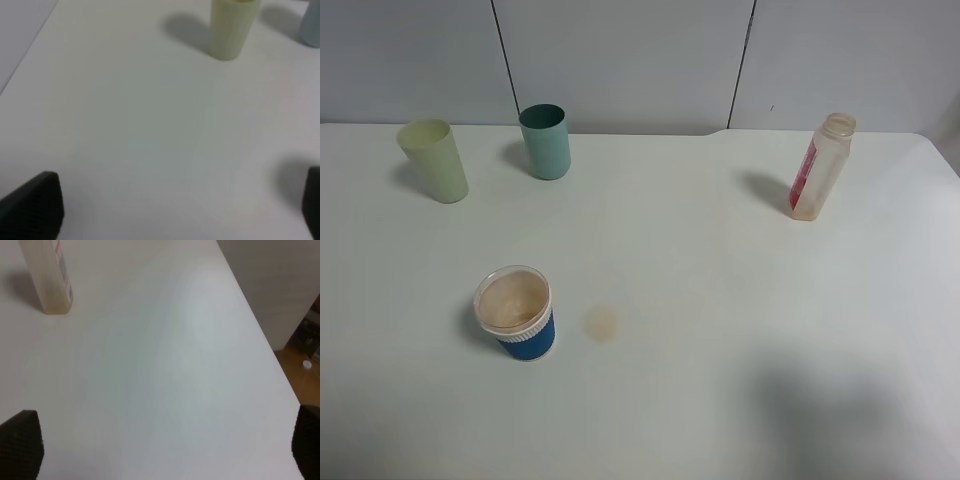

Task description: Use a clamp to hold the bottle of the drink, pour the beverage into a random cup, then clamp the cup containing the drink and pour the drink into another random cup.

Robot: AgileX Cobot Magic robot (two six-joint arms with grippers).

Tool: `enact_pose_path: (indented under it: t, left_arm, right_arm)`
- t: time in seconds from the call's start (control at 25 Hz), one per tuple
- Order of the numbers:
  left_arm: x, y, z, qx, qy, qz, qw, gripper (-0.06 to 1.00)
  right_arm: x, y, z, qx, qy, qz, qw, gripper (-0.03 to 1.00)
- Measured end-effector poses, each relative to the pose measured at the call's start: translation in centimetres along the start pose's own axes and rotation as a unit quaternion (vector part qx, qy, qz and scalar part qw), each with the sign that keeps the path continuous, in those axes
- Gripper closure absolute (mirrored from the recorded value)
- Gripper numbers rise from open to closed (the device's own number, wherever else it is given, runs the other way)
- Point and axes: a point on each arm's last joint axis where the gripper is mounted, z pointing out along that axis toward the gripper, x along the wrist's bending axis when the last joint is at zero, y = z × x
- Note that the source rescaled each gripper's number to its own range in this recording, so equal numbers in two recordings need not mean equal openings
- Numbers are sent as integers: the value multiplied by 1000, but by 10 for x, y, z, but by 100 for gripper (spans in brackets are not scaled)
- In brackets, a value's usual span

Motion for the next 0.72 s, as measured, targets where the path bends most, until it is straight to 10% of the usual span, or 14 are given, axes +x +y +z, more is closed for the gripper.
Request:
enact_pose_path:
  t: [0.72]
  left_arm:
    - [0,0,0,1,-25,17,1000,-5]
  right_arm:
    - [0,0,0,0,0,0,1000,-3]
